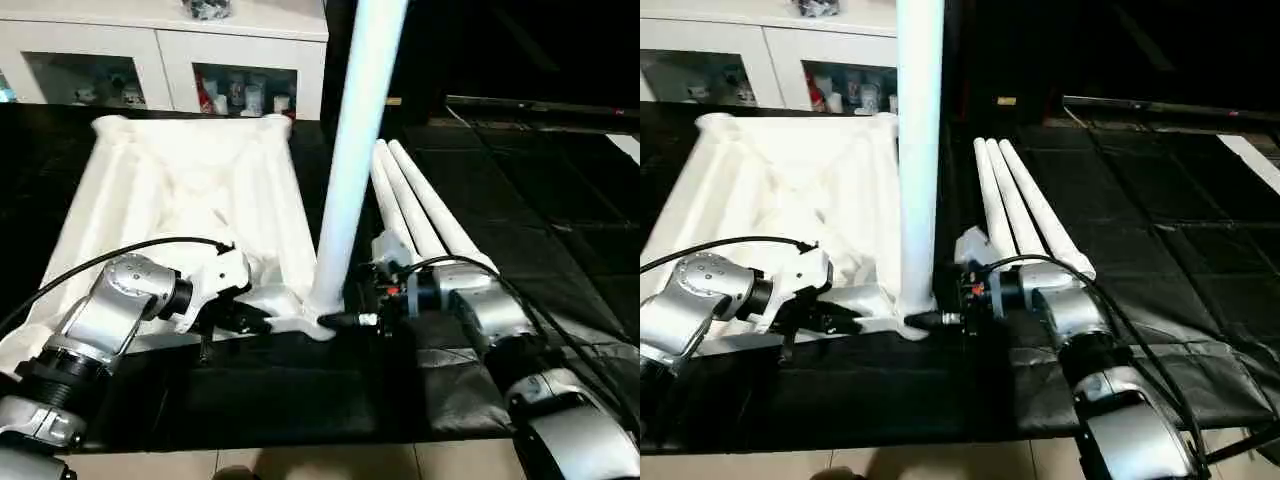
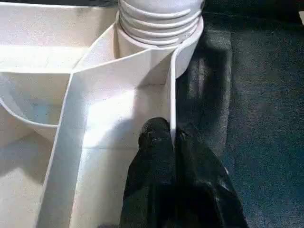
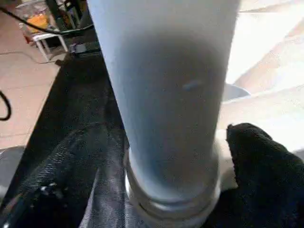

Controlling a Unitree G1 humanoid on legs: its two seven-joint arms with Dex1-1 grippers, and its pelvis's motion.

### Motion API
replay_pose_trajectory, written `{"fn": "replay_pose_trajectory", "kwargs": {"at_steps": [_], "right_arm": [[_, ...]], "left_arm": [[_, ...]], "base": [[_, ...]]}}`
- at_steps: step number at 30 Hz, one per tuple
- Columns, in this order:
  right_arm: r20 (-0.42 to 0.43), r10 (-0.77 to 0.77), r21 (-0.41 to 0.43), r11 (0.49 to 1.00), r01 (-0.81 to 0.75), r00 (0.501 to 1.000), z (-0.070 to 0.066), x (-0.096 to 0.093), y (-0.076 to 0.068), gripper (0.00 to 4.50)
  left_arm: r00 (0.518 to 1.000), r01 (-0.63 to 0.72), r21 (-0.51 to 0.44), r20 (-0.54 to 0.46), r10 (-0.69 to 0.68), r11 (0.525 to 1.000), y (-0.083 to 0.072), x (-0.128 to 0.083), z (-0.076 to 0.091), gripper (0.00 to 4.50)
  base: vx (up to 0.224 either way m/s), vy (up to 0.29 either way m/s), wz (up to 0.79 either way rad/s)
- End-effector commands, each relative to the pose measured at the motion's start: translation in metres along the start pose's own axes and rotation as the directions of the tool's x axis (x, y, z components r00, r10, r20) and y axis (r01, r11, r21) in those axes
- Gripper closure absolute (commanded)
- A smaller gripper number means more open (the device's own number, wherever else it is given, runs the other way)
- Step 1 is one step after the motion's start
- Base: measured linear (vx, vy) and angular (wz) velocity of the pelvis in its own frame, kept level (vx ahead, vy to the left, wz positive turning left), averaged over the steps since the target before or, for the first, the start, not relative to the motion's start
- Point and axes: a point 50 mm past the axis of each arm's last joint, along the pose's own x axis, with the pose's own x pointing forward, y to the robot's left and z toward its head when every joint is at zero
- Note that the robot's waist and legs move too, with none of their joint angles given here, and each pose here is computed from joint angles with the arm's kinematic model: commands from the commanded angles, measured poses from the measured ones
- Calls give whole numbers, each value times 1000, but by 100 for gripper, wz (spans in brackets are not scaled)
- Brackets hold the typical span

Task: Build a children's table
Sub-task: Rotate leg to tighten

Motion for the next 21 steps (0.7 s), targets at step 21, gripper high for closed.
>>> {"fn": "replay_pose_trajectory", "kwargs": {"at_steps": [21], "right_arm": [[-24,66,11,998,-66,998,-8,3,3,178]], "left_arm": [[997,79,59,0,-79,995,1,3,7,450]], "base": [[0,0,0]]}}
